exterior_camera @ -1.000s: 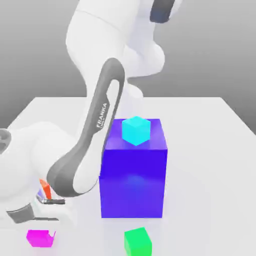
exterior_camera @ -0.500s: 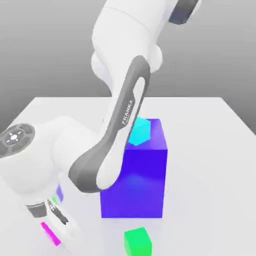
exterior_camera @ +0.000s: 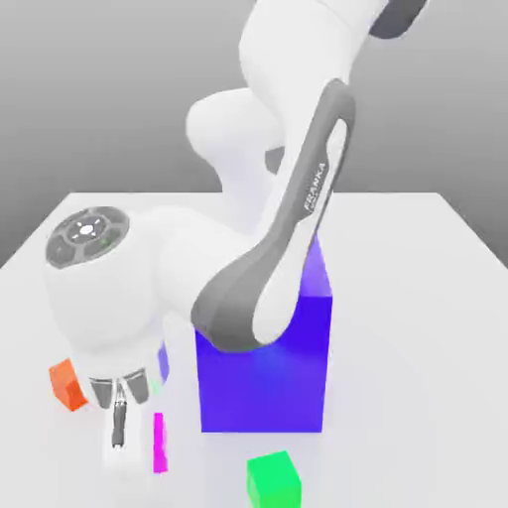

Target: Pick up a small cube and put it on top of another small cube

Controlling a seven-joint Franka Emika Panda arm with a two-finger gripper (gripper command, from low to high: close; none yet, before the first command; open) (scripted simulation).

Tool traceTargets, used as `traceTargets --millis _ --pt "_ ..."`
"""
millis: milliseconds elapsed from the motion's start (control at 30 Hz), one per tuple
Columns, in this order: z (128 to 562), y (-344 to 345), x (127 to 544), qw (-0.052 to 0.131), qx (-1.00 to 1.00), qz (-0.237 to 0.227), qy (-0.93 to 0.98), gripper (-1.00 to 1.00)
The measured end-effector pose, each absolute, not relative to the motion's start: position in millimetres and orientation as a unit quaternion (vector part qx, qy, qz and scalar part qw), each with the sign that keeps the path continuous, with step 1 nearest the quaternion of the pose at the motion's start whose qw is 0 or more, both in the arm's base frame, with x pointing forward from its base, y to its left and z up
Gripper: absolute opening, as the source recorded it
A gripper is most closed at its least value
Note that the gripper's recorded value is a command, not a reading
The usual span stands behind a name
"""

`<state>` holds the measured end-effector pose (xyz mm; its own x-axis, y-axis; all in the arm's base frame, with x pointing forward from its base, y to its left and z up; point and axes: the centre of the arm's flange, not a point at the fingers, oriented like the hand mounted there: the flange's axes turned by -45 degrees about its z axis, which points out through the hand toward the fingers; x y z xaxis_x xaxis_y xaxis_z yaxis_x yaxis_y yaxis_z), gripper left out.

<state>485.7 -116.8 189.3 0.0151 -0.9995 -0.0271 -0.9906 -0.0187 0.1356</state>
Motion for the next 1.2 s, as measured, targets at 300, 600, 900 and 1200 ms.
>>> traceTargets --millis 300,600,900,1200 --pt "220.3 -75.6 493.3 0.014 0.578 -0.024 -0.816 -1.0" --pt "256.3 -25.3 498.3 -0.033 0.437 -0.008 -0.899 -1.0" --pt "262.3 21.0 490.0 -0.033 0.293 -0.007 -0.955 -1.0" --pt "184.7 22.9 483.8 -0.001 0.261 0.002 -0.965 1.0"
